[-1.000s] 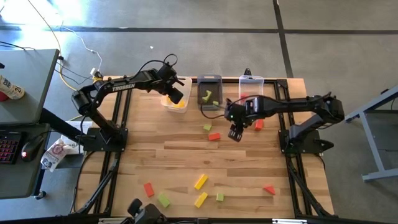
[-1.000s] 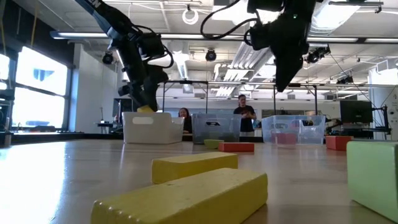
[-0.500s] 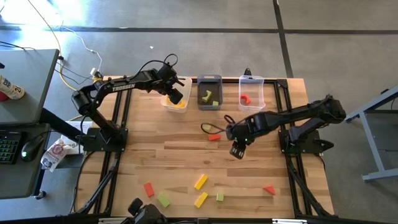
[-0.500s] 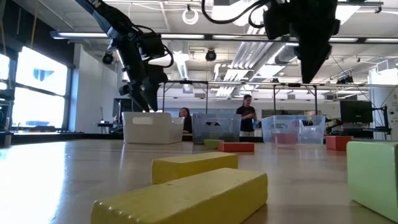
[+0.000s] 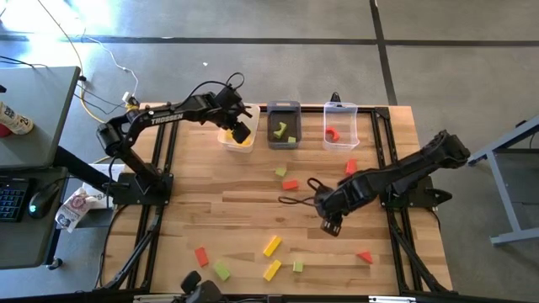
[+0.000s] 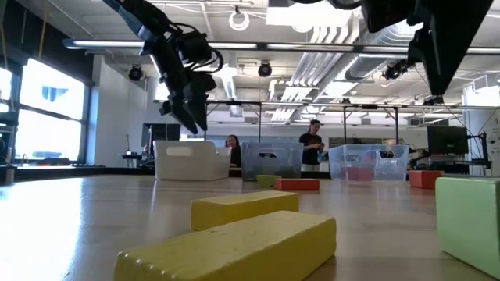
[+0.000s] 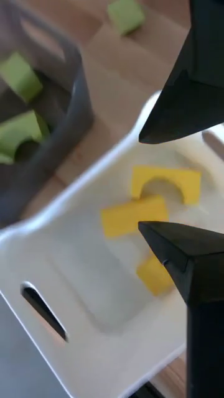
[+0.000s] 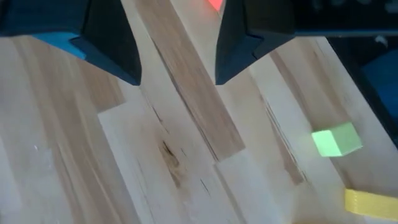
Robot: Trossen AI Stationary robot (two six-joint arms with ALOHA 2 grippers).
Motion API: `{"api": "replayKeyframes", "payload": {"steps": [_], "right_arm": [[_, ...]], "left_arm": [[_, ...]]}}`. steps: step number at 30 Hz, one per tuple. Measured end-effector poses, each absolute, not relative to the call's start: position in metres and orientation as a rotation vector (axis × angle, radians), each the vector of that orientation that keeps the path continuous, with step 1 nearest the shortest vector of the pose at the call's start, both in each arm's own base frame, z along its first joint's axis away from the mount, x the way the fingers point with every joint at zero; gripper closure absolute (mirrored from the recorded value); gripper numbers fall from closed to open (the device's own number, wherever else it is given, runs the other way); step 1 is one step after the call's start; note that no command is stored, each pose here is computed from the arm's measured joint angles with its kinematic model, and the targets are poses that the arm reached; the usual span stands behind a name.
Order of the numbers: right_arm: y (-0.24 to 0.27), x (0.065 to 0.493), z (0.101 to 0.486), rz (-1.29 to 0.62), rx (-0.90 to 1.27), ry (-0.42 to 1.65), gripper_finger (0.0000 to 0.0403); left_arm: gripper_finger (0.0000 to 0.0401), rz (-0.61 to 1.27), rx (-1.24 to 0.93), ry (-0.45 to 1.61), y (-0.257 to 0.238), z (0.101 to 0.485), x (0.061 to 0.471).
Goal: Sort & place blocks by color
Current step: Put the orange block into the transparent bin
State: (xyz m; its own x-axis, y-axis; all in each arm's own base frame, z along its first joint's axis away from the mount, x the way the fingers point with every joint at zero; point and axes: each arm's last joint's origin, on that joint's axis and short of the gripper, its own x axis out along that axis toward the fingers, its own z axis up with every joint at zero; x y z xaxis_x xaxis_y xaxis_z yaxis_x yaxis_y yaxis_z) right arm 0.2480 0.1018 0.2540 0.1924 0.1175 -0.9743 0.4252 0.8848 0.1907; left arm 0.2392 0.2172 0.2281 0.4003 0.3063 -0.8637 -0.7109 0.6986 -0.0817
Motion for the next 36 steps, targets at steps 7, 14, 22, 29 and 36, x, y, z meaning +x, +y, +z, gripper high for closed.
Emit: {"api": "replayKeyframes", "payload": {"steps": [7, 14, 22, 29, 36], "right_arm": [[0.119, 0.230, 0.252, -0.254, 0.429, 1.467, 0.0175], [0.142, 0.215, 0.252, -0.188, 0.352, 1.495, 0.0176], [0.162, 0.203, 0.248, -0.198, 0.350, 1.516, 0.0176], [0.174, 0.192, 0.248, -0.254, 0.396, 1.522, 0.0176], [0.180, 0.187, 0.248, -0.384, 0.534, 1.509, 0.0176]], "left_arm": [[0.0201, 0.586, -0.432, 0.947, 0.191, 0.240, 0.266], [0.0201, 0.471, -0.397, 0.965, 0.149, 0.243, 0.292], [0.0201, 0.357, -0.384, 1.024, 0.097, 0.241, 0.309], [0.0201, 0.257, -0.336, 1.051, 0.059, 0.240, 0.318], [0.0201, 0.212, -0.323, 1.057, 0.038, 0.240, 0.321]]}}
